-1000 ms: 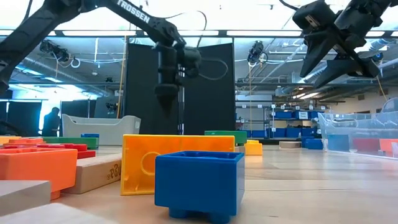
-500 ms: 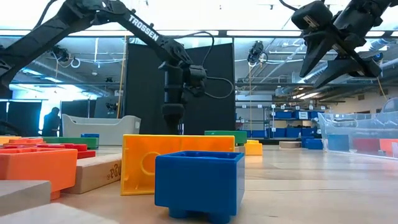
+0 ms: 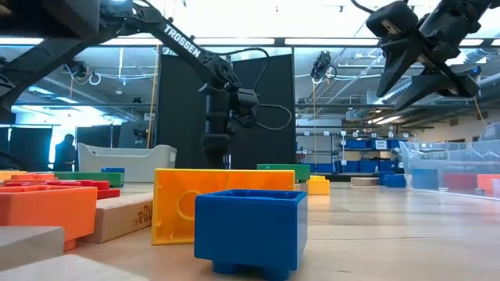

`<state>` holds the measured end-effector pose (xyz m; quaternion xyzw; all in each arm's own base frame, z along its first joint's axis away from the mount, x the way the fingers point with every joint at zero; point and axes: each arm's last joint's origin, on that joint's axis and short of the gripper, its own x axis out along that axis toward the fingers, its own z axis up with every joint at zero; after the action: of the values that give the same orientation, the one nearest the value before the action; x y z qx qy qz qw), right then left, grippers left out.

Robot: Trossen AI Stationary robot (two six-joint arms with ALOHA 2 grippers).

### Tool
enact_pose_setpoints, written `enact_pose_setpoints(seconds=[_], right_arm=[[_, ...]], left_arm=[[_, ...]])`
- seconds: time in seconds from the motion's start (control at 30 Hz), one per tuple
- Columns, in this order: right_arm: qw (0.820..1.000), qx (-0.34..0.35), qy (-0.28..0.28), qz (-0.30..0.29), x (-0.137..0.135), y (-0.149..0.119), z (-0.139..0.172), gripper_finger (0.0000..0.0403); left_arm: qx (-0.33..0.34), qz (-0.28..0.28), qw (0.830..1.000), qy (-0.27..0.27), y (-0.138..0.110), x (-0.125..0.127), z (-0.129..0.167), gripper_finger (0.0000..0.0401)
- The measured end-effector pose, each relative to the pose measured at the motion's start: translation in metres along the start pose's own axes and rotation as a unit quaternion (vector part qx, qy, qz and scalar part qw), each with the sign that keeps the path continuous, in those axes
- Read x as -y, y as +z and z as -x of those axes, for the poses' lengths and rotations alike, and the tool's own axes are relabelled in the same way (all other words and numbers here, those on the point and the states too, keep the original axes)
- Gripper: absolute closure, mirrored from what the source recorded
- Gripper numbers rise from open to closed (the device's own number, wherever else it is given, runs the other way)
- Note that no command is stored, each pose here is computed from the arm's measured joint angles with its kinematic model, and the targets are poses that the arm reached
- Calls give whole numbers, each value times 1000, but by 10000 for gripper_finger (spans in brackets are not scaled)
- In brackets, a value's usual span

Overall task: Sort blocks by size
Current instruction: Put the large green game piece into the gray bin

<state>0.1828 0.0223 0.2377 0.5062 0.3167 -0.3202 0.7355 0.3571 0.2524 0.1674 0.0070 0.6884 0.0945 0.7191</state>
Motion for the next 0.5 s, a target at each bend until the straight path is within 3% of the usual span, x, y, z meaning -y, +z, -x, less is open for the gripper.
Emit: enact_pose_setpoints(seconds=[0.2, 0.43, 0.5], right_arm=[[1000, 0, 0, 1, 0, 0, 0, 221], [1000, -1, 1, 1, 0, 0, 0, 221], [1000, -1, 1, 1, 0, 0, 0, 221]], left_arm=[[-3, -1, 1000, -7, 1, 1, -8, 179], [-25, -2, 999, -20, 1, 3, -21, 256], [-26, 1, 1000, -17, 1, 3, -20, 256]])
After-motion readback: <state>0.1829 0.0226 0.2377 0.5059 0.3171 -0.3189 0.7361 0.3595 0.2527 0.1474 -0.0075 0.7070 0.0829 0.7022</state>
